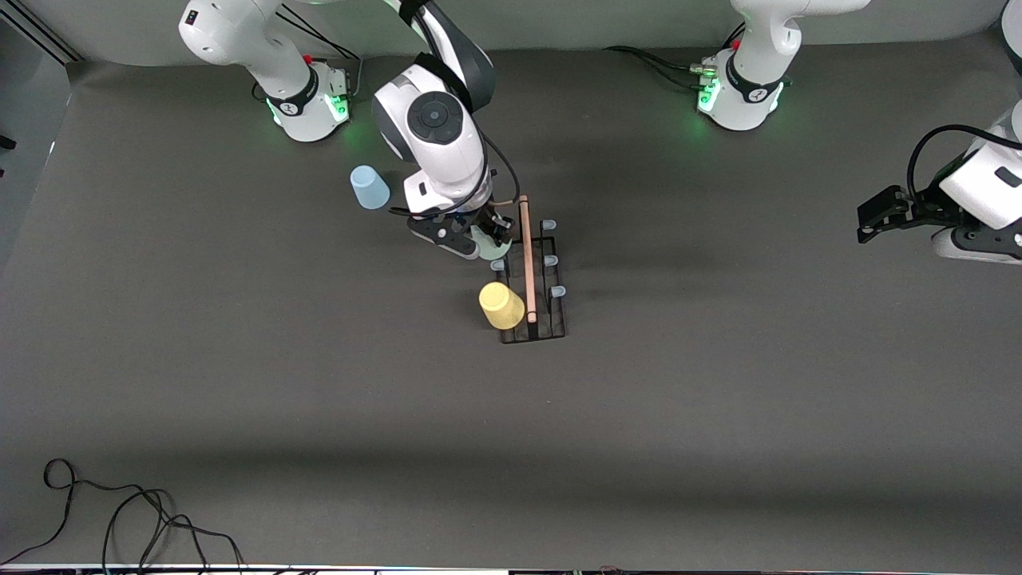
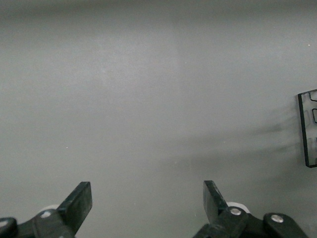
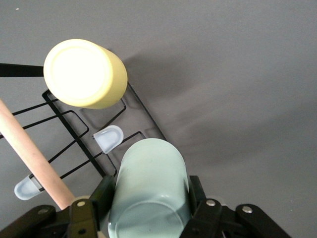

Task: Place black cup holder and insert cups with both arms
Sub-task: 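Carry the green cup onto a rack peg and release it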

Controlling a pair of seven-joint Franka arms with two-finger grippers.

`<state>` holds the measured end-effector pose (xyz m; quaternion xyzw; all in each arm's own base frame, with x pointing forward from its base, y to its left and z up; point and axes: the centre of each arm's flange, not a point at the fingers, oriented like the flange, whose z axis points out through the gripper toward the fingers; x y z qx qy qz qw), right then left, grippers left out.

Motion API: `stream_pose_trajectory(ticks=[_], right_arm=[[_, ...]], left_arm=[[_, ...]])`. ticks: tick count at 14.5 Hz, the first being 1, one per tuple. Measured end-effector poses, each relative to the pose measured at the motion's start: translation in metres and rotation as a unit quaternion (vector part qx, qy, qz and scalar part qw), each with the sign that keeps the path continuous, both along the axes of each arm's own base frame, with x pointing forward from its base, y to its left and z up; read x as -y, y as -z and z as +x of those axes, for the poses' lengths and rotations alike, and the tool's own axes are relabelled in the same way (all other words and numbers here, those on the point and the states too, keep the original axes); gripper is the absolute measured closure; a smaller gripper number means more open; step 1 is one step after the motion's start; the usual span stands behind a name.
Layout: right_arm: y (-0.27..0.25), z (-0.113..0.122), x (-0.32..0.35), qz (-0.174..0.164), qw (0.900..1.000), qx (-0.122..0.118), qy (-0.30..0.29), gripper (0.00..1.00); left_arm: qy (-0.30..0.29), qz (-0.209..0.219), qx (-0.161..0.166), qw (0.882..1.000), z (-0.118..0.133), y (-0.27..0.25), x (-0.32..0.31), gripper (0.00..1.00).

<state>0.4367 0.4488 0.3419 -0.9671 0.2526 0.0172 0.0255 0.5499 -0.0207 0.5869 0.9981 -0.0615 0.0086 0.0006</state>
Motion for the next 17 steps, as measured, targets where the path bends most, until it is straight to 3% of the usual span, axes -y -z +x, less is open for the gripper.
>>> stream_pose_trajectory(ticks=[3,4,7,12,17], right_arm=[[0.0,0.002,-0.003,0.0,1.0,0.002,0.001,0.34],[0.001,0.002,-0.003,-0.001,1.0,0.002,0.004,0.3],[0.001,0.002,-0.003,-0.001,1.0,0.002,0.008,0.04],[-0.018,0.012,-0.007,0.01,1.0,0.011,0.011,0.0],[-0.087,0.05,0.025,-0.007,1.0,-0.013,-0.006,0.0]], left_arm=[[0.0,0.0,0.0,1.0,0.0,0.0,0.0,0.0],[0.0,0.0,0.0,1.0,0.0,0.0,0.0,0.0],[0.0,0.0,0.0,1.0,0.0,0.0,0.0,0.0],[0.0,0.0,0.0,1.0,0.0,0.0,0.0,0.0],[0.0,0.0,0.0,1.0,0.0,0.0,0.0,0.0]])
